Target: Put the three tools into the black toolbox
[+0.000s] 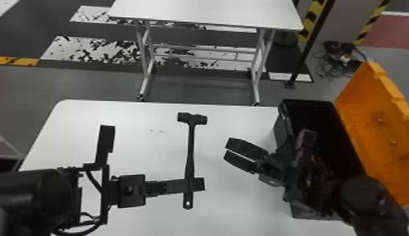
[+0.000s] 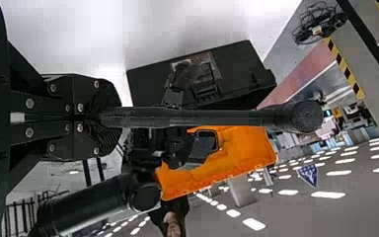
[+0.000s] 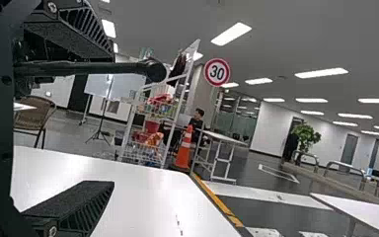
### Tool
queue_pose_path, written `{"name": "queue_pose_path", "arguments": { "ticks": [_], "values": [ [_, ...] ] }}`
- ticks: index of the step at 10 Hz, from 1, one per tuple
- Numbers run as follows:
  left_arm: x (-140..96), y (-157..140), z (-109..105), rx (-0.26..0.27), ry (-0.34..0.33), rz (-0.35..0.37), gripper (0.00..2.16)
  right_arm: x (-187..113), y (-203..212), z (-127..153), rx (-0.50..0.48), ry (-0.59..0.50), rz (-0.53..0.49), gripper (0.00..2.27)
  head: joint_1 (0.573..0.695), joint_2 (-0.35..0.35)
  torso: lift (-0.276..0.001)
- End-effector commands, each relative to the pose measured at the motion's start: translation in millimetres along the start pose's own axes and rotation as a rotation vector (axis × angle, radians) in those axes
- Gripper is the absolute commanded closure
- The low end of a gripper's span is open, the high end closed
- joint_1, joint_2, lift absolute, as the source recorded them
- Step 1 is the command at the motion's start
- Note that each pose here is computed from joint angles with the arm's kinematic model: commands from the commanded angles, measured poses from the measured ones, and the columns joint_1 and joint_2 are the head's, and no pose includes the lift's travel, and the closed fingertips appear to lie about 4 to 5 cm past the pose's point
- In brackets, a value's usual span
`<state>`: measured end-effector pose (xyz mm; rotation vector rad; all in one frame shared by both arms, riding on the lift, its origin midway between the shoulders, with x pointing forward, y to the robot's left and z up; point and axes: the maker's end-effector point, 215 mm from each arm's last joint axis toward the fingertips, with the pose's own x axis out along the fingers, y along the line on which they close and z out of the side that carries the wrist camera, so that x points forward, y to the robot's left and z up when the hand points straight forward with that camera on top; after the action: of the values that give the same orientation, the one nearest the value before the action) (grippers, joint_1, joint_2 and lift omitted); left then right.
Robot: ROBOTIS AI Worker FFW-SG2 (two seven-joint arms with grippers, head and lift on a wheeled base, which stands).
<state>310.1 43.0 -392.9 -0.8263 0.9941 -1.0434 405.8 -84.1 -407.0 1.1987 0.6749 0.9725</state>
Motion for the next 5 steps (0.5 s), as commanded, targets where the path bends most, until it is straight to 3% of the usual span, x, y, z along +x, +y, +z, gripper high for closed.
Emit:
{"name": "queue_pose_path", "arguments": {
  "ticks": [1,5],
  "values": [
    [7.8,-1.1,-2.7,-0.001,0.018,-0.006,2.14,1.5,3.8,-3.4,0.012,0.002,0.017,0.08,0.695,-0.063,-0.051],
    [14.8,3.4,-14.8,-0.035,0.042,-0.017,2.14,11.9,25.1,-14.5,0.029,0.069,0.062,0.08,0.695,-0.074,-0.051]
  ]
}}
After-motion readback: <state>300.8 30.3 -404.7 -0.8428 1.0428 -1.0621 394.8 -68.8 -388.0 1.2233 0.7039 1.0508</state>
